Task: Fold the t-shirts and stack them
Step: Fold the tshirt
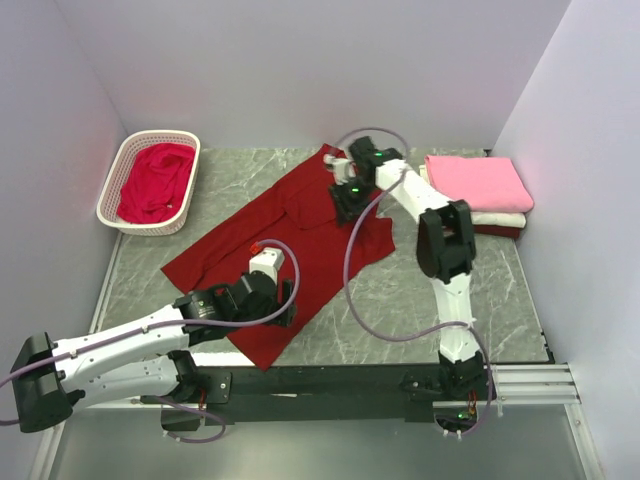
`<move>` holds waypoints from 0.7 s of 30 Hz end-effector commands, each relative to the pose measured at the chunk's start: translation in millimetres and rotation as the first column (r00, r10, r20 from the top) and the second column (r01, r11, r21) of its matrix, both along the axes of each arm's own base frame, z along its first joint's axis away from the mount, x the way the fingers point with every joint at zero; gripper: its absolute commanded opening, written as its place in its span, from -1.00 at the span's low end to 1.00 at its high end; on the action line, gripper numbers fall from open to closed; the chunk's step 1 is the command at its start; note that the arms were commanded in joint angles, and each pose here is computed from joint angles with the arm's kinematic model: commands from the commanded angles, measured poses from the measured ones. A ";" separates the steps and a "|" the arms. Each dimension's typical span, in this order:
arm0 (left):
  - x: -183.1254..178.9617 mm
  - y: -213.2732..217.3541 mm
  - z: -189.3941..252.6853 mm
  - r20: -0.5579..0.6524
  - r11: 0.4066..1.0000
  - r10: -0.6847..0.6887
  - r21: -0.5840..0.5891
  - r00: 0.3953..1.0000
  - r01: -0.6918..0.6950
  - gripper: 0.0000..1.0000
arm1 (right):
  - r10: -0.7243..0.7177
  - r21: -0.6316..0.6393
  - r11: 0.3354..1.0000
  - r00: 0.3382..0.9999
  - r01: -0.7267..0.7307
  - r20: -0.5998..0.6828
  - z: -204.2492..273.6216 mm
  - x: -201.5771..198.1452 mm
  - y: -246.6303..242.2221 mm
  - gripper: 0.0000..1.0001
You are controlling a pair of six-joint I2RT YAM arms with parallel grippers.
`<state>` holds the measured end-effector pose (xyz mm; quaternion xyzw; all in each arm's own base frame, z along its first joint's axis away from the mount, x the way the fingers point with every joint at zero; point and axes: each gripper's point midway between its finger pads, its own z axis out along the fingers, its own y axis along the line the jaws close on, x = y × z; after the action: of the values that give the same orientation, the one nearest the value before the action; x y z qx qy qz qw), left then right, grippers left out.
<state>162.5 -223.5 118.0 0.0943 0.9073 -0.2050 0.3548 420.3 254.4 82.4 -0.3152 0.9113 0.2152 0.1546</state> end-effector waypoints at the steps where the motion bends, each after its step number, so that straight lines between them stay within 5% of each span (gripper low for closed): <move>1: -1.4 -1.2 -2.4 0.005 1.000 0.000 -0.025 1.000 0.000 0.47 | -0.087 0.003 0.996 0.985 0.088 0.146 48.2 25.3 -69.5 -0.04; 8: -1.9 -6.7 -15.7 -0.025 1.000 -0.015 0.004 1.000 0.015 0.46 | -0.163 -0.004 0.987 0.986 0.163 0.034 19.5 47.2 -118.9 0.11; 13: -4.6 -5.9 -17.7 -0.035 1.000 -0.017 0.002 0.999 0.018 0.46 | -0.129 0.074 0.988 0.989 0.134 -0.068 7.9 23.4 -106.2 0.13; 21: -7.2 -9.1 -19.1 -0.043 0.999 -0.033 -0.015 0.999 0.033 0.47 | -0.129 0.014 0.991 0.984 0.132 -0.120 -16.9 -3.0 -117.9 0.14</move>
<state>155.5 -222.7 93.6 0.1058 0.9178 -0.1946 0.3295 417.8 140.9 50.5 -0.2296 0.9390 0.2367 0.0978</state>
